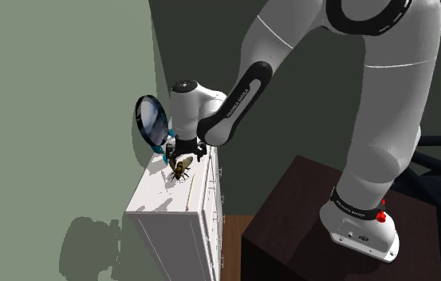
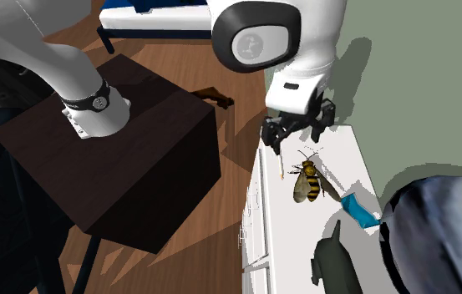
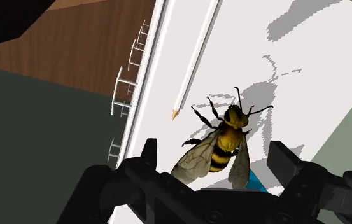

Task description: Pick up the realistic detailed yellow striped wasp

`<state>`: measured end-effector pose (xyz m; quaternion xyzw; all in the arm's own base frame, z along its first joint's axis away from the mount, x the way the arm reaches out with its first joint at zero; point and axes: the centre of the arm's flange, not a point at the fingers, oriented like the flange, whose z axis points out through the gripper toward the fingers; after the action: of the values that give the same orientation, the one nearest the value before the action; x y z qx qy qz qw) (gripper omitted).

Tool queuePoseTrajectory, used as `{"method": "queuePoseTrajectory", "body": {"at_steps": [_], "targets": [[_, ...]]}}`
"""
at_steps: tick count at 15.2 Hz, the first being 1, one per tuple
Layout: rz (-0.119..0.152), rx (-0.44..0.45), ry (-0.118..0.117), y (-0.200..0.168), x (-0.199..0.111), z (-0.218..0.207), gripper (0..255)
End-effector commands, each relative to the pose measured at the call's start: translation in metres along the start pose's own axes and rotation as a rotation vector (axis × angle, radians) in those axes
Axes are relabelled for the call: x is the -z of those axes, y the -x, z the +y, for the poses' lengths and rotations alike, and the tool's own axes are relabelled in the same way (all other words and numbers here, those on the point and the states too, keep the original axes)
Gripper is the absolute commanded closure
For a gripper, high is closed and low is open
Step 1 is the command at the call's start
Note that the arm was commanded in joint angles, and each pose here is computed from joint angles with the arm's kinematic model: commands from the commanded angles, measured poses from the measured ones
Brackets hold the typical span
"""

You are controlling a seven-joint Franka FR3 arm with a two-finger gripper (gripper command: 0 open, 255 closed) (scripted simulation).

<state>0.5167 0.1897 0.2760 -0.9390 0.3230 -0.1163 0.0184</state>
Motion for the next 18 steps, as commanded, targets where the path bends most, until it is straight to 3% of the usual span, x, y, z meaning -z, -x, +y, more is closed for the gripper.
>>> {"method": "queuePoseTrajectory", "body": {"at_steps": [1,5,14,15,18], "targets": [[0.02,-0.054,0.004,-0.006,-0.022,-0.014,0],[0.052,-0.151,0.008,-0.025,-0.062,-0.037,0],[0.052,-0.151,0.008,-0.017,-0.1,-0.032,0],[0.052,-0.151,0.008,-0.017,-0.1,-0.032,255],[0.052,-0.151,0.008,-0.018,-0.099,-0.032,255]]}}
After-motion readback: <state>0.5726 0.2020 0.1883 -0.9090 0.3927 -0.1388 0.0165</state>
